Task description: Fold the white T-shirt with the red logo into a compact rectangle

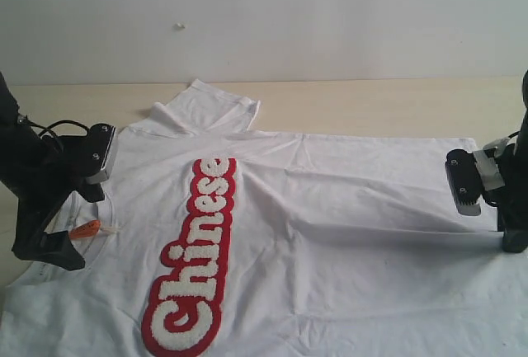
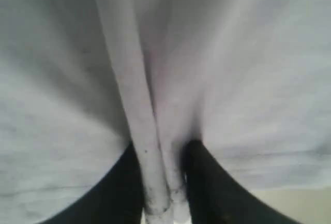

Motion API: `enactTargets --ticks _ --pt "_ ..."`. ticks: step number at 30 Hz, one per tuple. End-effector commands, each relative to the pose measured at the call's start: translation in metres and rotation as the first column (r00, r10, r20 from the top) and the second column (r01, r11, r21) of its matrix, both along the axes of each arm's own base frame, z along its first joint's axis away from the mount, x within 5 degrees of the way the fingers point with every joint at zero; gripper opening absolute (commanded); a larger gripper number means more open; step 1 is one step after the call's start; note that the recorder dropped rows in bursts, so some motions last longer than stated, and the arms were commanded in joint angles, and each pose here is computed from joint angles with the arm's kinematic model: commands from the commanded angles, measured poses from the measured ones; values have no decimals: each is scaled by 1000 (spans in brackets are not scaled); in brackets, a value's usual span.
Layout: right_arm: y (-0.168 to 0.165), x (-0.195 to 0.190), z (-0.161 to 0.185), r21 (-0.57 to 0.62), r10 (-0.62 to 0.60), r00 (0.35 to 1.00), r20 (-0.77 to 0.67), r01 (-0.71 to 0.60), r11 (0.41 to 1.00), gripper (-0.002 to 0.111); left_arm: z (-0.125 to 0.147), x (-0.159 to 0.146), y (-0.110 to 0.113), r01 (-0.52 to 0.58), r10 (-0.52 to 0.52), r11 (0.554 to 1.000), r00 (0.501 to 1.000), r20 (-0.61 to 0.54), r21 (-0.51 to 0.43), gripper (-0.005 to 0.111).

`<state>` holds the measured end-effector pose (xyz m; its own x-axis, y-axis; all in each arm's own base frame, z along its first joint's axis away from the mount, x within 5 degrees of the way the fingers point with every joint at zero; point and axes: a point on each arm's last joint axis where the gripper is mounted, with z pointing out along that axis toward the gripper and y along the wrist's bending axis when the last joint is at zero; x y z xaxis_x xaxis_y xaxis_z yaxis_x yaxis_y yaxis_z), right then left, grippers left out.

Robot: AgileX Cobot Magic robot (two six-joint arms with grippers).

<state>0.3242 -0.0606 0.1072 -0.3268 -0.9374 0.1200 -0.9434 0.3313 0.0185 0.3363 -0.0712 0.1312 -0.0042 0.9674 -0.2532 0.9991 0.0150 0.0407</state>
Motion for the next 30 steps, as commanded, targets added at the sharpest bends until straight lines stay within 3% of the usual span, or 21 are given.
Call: enactTargets --ticks 1,17,22,30 --pt "0 3 -17 8 -30 999 24 30 1000 2 -1 3 1 -19 19 1000 1000 11 -10 105" --pt "2 1 -17 36 -106 994 15 105 994 0 -18 13 0 -3 3 1000 1000 18 3 105" --pt "2 1 -17 35 -105 994 15 104 994 0 -15 19 -3 7 -7 1000 998 -61 -7 105" --pt "2 2 -17 35 -103 995 16 102 994 0 -34 13 8 30 -7 992 982 -190 120 103"
